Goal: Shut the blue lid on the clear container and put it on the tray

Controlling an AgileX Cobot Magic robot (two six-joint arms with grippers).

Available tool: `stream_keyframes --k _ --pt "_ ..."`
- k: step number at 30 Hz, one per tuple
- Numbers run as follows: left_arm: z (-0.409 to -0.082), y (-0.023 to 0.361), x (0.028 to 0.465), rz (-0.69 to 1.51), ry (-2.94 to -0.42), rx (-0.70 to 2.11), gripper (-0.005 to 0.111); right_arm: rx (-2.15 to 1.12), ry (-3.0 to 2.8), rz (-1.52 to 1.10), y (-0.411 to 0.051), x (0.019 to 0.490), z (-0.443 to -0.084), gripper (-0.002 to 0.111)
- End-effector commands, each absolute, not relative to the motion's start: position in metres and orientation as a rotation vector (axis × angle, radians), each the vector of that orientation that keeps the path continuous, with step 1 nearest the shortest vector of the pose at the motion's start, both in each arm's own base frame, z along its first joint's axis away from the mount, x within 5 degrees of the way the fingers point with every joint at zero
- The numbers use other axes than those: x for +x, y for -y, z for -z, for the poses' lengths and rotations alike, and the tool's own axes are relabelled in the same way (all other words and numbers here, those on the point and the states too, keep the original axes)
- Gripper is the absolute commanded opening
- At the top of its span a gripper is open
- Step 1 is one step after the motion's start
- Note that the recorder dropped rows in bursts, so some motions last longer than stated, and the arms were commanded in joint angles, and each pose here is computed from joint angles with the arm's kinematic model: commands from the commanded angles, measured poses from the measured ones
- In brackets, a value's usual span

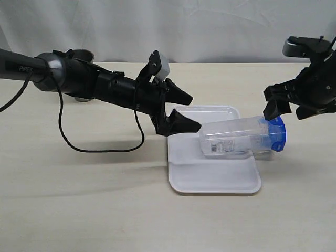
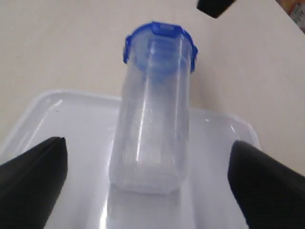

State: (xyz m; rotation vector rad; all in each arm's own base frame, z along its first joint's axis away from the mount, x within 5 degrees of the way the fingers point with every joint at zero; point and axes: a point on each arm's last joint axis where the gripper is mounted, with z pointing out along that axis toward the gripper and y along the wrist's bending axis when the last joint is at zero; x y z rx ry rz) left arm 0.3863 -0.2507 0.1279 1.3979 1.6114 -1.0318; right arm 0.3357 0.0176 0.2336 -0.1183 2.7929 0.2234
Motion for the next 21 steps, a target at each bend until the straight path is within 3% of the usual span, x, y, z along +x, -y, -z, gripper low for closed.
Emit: stream_keyframes --k 1,9,13,21 --pt "-0.127 0.256 0.374 1.01 -1.59 1.583 0.09 -0.1 -2.758 -0.224 -0.015 0.343 -0.225 0.071" --pt "-0.118 0.292 0.36 0.786 -1.553 1.682 0.09 0.093 -2.71 -0.317 0.021 0.342 -0.221 0.071" --pt "-0.117 0.306 0.354 0.708 -1.529 1.707 0.09 0.035 -2.639 -0.491 0.022 0.34 -0.219 0.071" --pt "-0.112 0.324 0.348 0.539 -1.56 1.702 0.09 0.053 -2.698 -0.493 0.023 0.34 -0.19 0.071"
